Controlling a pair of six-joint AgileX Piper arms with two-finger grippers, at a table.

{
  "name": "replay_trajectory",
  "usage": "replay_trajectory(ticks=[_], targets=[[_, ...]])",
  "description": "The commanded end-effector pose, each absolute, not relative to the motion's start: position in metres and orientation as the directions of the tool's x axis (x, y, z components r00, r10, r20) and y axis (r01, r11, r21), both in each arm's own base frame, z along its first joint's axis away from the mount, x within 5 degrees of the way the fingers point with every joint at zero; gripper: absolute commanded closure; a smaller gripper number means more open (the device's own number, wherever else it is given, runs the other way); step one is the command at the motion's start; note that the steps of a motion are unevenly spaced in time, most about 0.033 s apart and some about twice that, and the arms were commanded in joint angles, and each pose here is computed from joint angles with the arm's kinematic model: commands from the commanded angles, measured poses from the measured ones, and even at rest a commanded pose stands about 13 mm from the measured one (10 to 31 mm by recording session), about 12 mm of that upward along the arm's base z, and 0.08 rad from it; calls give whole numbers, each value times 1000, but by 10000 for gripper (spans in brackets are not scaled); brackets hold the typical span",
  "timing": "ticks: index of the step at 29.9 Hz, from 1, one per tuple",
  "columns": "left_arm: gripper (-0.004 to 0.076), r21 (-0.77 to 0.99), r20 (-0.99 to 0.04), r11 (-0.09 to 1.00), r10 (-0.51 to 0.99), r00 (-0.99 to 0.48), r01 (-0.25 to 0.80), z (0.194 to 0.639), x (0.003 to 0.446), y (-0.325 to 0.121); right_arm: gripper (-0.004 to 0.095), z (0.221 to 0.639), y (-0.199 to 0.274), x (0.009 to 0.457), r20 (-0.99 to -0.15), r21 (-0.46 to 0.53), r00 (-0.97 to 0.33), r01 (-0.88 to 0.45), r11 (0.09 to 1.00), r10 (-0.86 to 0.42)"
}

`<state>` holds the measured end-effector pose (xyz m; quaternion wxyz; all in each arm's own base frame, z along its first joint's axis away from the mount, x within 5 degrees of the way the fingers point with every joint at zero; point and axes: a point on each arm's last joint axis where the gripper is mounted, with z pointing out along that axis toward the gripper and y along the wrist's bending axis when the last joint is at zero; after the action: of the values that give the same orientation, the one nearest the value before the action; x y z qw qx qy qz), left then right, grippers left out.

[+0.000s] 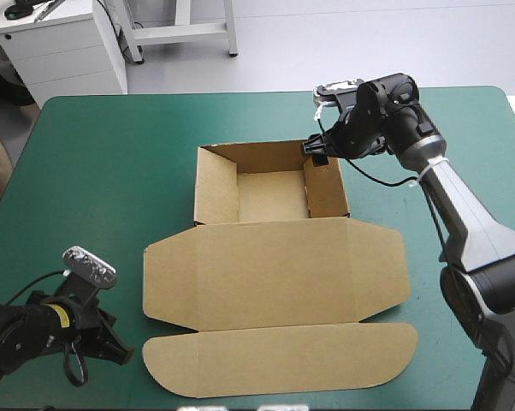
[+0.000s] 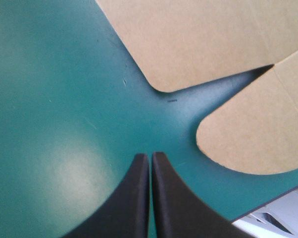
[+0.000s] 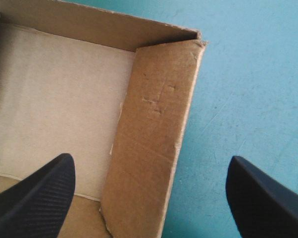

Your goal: Fold the box

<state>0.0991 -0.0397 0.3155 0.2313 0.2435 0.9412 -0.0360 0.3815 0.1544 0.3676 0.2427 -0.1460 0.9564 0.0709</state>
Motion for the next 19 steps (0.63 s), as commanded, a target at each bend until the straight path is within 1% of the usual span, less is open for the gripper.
replay_trajectory(ticks=[1, 4, 8, 12, 16, 19], targets=[[731, 28, -515, 888, 406, -755, 459, 312, 89, -38, 147, 372, 140, 389, -496, 64, -841, -284, 957, -217], [731, 28, -531, 888, 402, -746, 459, 312, 79, -34, 178, 354, 135, 402, -456, 82, -870, -251, 964, -188], [731, 31, -574, 890, 388, -721, 454, 316, 72, -31, 258, 336, 137, 411, -415, 117, -894, -238, 964, -170], [731, 31, -591, 897, 372, -716, 441, 317, 71, -30, 352, 321, 141, 418, -380, 139, -909, -240, 961, -172], [731, 32, -595, 897, 371, -713, 440, 317, 72, -30, 456, 314, 145, 420, -361, 169, -918, -238, 956, -164], [731, 34, -601, 897, 370, -708, 440, 318, 72, -30, 528, 309, 145, 422, -352, 170, -921, -236, 957, -165]])
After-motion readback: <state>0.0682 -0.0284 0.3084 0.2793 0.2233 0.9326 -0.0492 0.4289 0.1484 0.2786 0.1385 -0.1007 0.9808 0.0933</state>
